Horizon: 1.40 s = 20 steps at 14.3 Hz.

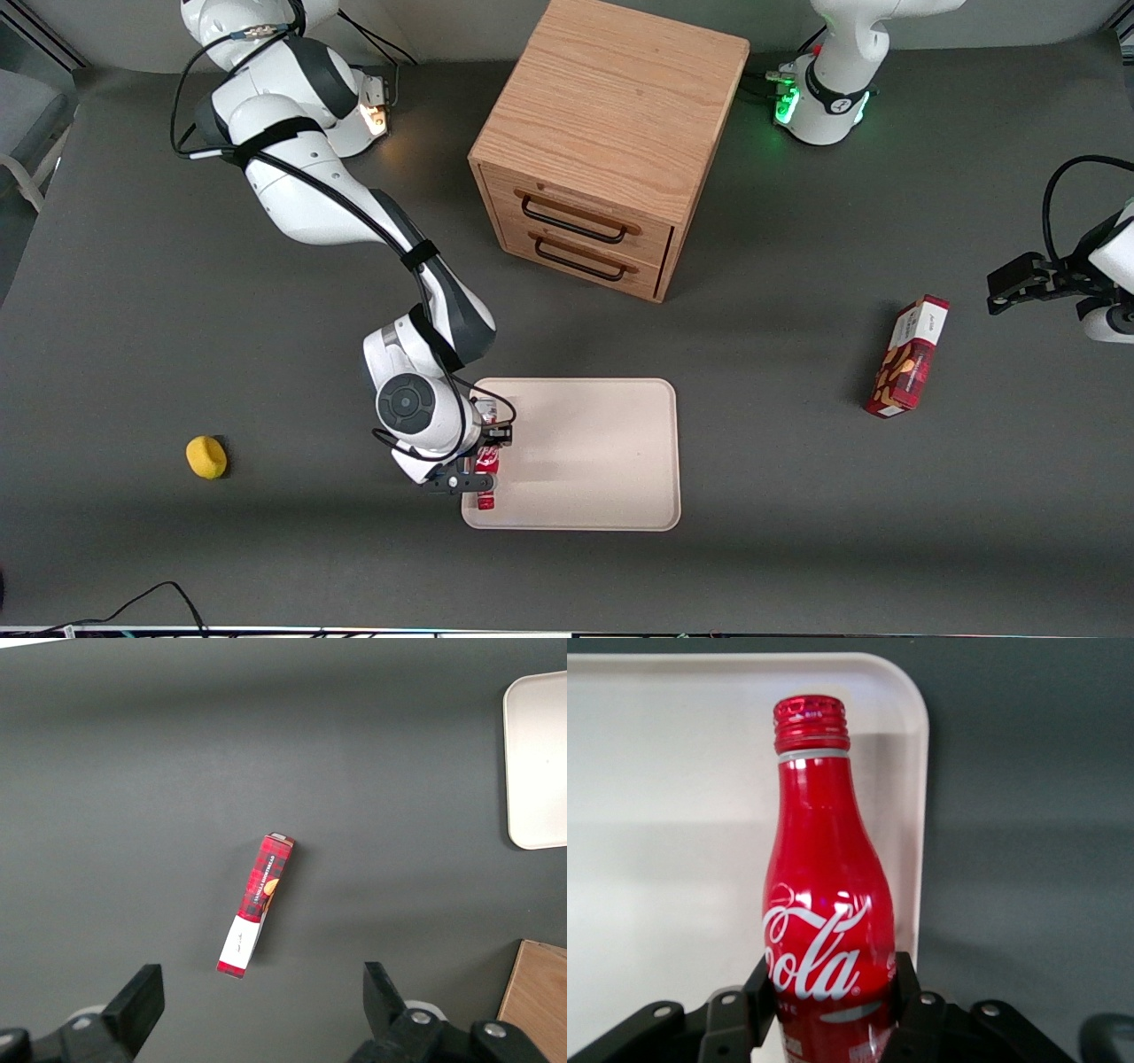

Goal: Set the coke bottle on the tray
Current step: 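Carry the upright bottle over the cream tray and lower it, then open the right gripper to release the bottle on the tray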

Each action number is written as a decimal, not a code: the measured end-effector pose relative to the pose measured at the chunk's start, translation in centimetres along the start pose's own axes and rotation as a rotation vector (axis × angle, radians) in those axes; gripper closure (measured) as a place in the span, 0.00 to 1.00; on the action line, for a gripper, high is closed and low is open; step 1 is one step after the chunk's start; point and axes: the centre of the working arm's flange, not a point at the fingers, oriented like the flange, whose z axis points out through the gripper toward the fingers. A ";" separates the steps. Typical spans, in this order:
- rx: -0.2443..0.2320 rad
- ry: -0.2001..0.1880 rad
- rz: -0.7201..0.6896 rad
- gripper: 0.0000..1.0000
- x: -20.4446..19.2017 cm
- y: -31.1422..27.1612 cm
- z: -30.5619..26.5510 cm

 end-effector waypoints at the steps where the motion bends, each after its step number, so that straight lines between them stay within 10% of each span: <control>1: 0.000 0.005 0.001 0.45 0.1 0.1 0.4; 6: 0.002 0.018 0.032 0.40 0.4 0.3 0.4; 10: -0.025 0.044 0.078 0.01 0.7 0.4 0.0; 20: -0.040 0.040 0.085 0.00 1.1 0.3 -3.8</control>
